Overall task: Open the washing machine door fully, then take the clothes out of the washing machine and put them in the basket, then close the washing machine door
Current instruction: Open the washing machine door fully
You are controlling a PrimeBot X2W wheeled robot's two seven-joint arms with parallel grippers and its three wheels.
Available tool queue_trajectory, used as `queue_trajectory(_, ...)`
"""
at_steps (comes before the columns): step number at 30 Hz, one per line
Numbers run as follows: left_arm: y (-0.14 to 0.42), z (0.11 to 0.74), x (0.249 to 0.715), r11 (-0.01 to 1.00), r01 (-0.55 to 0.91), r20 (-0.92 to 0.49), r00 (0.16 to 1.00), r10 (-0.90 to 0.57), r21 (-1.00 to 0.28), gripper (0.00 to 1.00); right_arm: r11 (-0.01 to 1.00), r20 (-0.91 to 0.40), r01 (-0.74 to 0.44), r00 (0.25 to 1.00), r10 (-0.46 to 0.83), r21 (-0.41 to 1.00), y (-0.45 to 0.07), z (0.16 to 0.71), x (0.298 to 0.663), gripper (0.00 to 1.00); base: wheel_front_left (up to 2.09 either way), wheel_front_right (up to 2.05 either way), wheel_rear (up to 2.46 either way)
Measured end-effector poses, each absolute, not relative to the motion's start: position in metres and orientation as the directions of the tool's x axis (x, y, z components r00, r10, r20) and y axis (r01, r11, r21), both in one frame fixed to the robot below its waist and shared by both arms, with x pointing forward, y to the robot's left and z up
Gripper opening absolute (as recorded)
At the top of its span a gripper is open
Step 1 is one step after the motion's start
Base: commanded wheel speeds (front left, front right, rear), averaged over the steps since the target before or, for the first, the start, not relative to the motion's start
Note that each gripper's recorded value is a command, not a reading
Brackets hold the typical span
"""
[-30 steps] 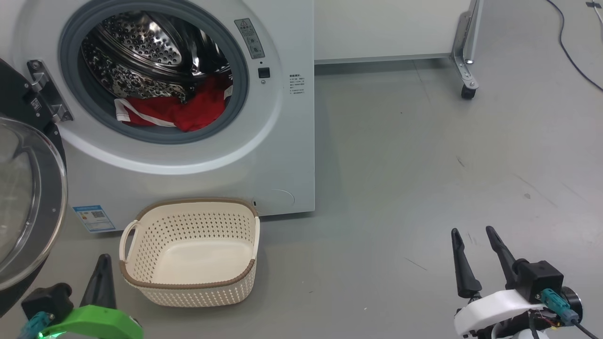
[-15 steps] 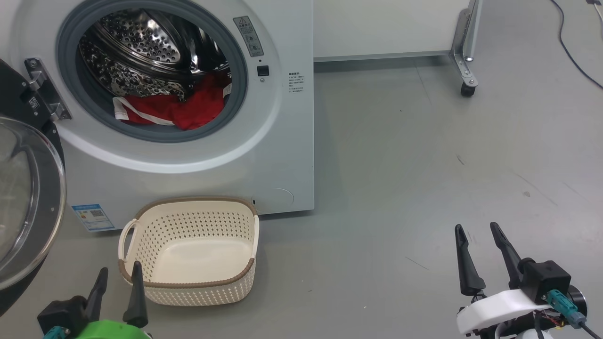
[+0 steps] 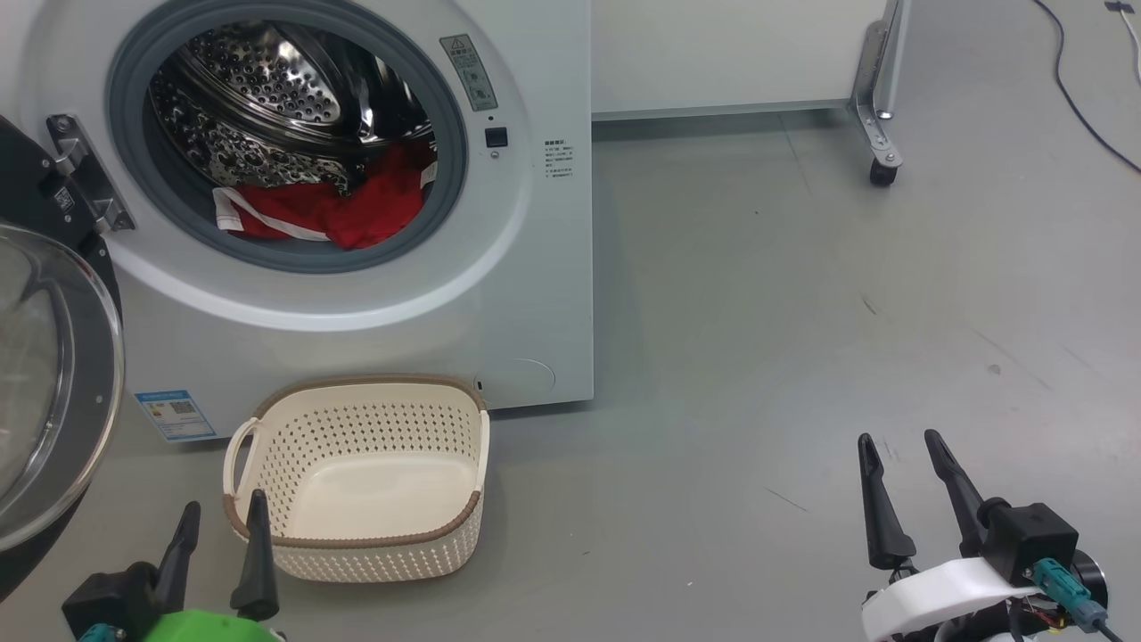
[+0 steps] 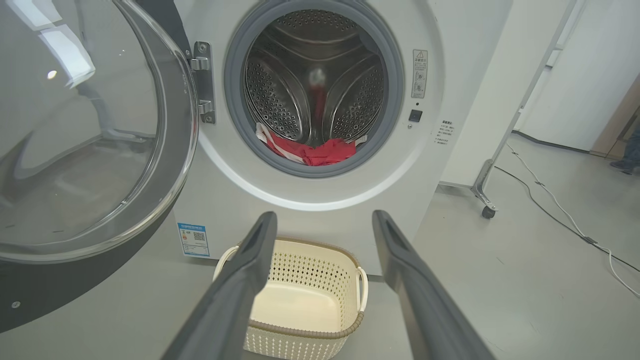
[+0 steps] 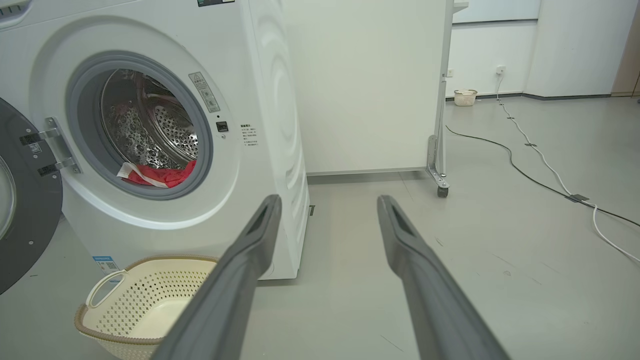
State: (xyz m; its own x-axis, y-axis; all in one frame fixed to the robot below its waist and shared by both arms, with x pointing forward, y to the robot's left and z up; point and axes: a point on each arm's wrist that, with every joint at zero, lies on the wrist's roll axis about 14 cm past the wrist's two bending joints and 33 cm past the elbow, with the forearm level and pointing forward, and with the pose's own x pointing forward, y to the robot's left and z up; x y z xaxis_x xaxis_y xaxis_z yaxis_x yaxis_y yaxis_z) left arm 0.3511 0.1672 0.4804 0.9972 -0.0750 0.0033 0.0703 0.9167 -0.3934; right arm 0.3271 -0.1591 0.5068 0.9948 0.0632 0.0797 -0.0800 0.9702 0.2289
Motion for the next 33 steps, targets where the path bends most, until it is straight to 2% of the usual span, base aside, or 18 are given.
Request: queue_trajectory(33,0.1643,0.4854,0.3447,0.921,0.084,0.023,0.996,-0.082,-0.380,1.00,0.969,0.074,-0.088,0.995,0.072,0.229,-0.1564,0.5052,0.3274,1.00,0.00,0.00,0.00)
